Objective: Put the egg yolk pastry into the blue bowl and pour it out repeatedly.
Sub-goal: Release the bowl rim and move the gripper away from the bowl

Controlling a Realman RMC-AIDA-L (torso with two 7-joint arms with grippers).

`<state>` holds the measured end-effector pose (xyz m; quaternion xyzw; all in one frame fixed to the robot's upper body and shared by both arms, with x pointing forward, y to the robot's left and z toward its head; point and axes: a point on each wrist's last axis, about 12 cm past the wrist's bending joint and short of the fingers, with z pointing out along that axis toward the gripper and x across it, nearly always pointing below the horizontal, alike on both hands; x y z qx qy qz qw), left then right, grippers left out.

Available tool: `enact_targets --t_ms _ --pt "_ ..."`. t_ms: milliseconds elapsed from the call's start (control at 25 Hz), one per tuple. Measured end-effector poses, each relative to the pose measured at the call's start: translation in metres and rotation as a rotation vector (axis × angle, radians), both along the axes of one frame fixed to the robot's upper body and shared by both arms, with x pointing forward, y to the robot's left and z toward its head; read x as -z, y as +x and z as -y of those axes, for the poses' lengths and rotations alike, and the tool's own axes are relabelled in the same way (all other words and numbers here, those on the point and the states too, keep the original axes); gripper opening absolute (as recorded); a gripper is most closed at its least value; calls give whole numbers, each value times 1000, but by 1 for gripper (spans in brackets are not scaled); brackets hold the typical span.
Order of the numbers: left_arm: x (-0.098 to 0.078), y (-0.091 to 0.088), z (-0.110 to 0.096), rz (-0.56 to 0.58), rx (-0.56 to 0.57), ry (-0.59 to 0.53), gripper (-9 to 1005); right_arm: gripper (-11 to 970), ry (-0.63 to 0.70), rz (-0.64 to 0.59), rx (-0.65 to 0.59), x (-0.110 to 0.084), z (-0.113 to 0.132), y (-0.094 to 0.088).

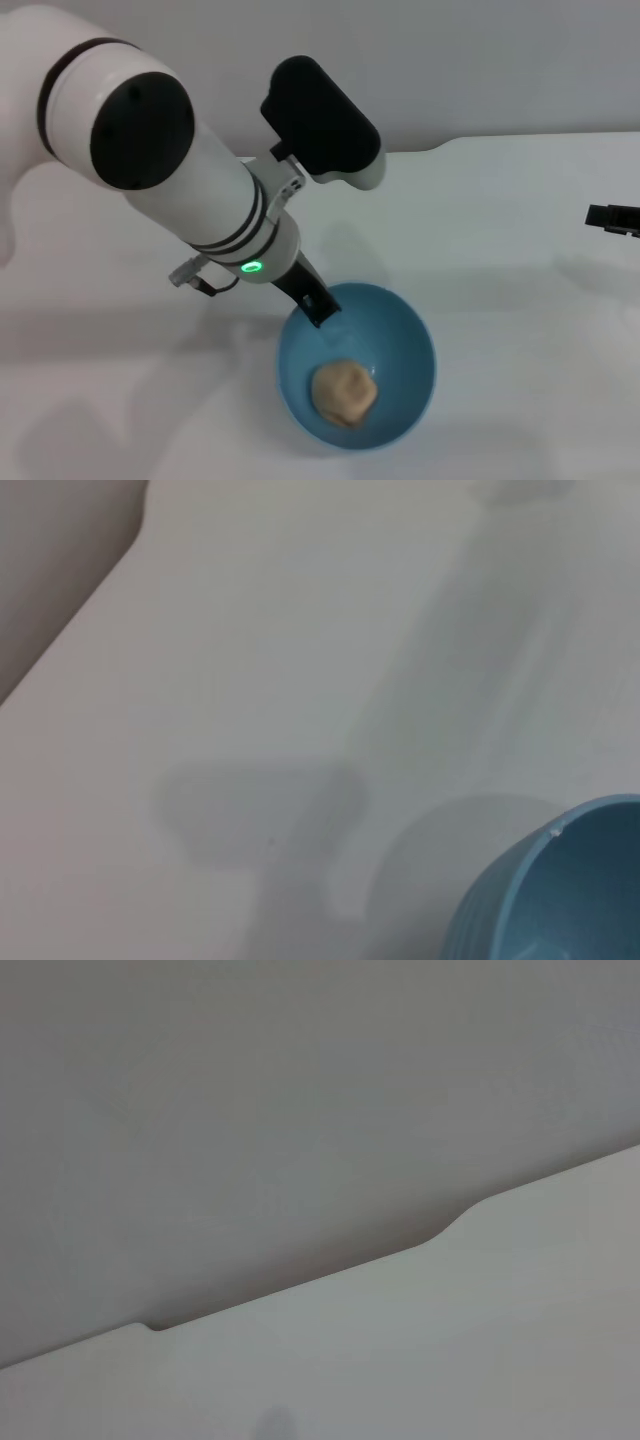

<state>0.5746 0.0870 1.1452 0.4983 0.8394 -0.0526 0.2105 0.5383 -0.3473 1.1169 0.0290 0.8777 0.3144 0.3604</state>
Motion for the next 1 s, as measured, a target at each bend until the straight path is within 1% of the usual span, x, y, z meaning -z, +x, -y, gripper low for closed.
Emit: enact_targets --t_ms 320,520,680,720,1000 --pt "-1 -1 7 18 19 -14 103 306 7 -4 1 1 0 -2" --pt "-1 2 7 38 5 -35 272 306 9 -6 1 2 0 -2" --pt "-2 4 7 55 0 -49 466 307 8 -5 2 2 1 -2" --pt "-3 7 7 73 -9 -67 515 307 8 -5 2 2 1 -2" --pt "-8 14 -1 112 -42 -111 673 305 -2 1 2 2 1 -2"
